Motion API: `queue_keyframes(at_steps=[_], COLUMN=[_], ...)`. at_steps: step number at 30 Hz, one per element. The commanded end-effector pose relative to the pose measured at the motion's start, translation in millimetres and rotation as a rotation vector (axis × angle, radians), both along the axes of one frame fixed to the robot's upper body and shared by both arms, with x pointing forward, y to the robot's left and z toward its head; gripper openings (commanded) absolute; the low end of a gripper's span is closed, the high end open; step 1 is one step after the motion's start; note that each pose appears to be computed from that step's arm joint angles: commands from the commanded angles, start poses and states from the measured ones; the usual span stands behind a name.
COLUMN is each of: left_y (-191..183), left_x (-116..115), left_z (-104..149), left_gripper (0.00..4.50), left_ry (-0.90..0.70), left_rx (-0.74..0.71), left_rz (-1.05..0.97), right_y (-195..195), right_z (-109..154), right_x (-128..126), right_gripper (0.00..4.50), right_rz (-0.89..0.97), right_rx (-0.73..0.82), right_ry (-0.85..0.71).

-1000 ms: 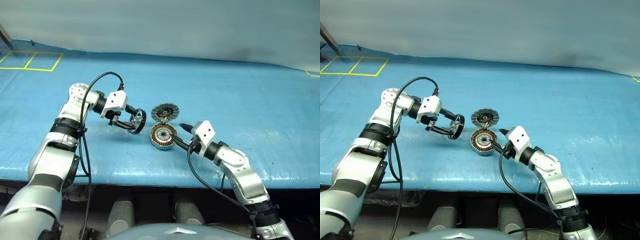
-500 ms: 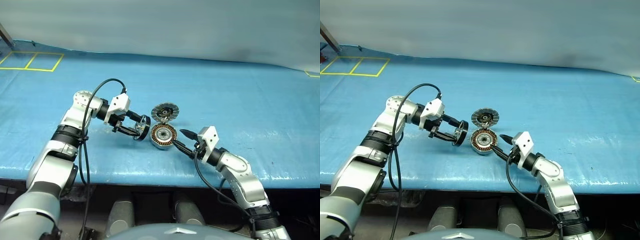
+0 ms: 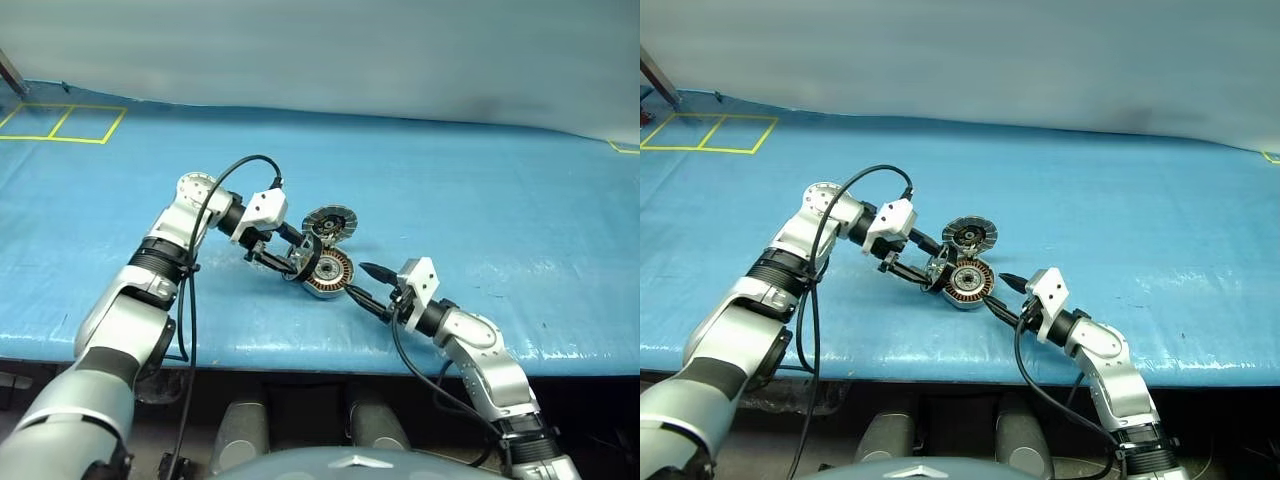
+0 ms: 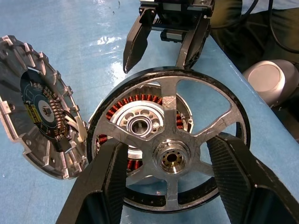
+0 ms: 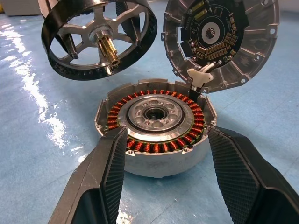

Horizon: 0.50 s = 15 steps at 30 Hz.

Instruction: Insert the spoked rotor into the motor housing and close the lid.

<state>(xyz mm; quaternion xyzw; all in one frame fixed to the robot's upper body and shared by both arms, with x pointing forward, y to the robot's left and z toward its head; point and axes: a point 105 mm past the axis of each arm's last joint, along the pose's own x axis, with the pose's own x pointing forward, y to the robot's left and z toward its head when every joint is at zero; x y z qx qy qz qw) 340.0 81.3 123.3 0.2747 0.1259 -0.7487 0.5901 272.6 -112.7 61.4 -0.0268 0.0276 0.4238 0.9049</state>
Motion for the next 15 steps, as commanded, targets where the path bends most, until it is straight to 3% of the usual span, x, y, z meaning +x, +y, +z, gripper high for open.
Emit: queue_keyframes(at_steps=[1,15], left_y=[-9,-30], left_x=[4,8], left_z=[14,10], left_gripper=[2.65,2.65], left_ry=[-0.056,-0.1], left_rx=[-0.006,0.011], left_rz=[-0.037,-0.093], right_y=[0,-1], right_z=[8,5], right_x=[-3,-4], right_gripper=[2.87,2.87], right_rz=[0.008,-0.009], right_rx=[0.011,-0.001], right_ry=[-0.039,-0.043])
